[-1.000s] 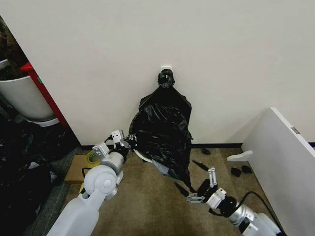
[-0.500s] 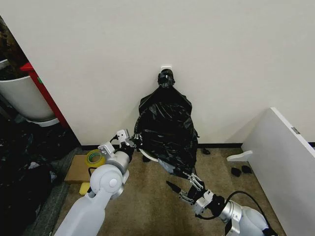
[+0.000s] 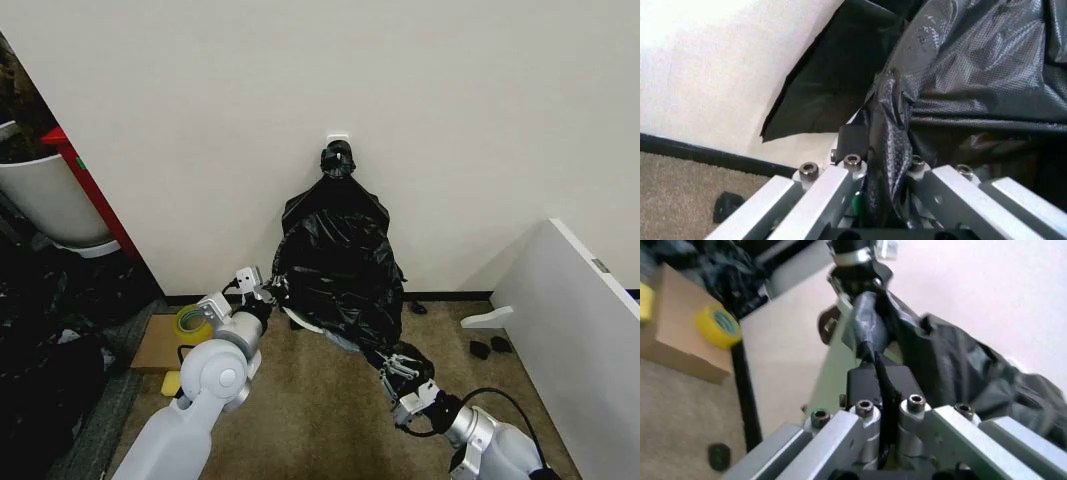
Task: Place the garbage bag over the trash bin.
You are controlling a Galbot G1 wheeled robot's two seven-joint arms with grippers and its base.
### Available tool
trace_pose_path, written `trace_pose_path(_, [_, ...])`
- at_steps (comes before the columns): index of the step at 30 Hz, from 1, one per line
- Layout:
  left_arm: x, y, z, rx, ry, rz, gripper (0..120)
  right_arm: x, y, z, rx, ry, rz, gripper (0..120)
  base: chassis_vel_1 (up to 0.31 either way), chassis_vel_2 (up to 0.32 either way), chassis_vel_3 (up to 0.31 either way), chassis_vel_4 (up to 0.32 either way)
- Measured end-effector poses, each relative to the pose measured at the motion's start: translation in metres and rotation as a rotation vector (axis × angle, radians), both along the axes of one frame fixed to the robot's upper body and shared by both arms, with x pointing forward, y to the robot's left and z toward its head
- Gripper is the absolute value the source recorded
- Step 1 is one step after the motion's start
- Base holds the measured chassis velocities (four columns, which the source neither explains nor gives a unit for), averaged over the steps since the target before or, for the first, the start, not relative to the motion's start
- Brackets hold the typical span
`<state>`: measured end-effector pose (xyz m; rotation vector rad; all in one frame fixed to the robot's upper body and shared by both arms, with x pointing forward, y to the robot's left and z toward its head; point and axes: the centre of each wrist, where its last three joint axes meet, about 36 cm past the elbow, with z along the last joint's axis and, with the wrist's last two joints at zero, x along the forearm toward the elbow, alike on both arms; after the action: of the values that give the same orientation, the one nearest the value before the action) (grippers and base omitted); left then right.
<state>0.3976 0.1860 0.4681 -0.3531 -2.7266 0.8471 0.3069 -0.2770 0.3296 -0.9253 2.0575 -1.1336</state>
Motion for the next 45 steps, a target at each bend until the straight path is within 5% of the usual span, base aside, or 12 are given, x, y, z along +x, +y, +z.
trace_pose_path(24, [-0.015,-0.017,-0.005,-0.106,0.067,-0.009,0,0.048,0.032,-0.048,0.000,0.188,0.161,0,0.000,0.000,0.000,0.000])
trace_pose_path(31, [-0.021,-0.019,0.000,-0.137,0.094,-0.031,0,0.090,0.001,-0.064,-0.172,0.122,0.058,0,0.000,0.000,0.000,0.000])
trace_pose_path(45, [-0.023,-0.014,0.005,-0.140,0.095,-0.029,0,0.097,-0.067,-0.075,-0.240,0.164,-0.071,0,0.000,0.000,0.000,0.000])
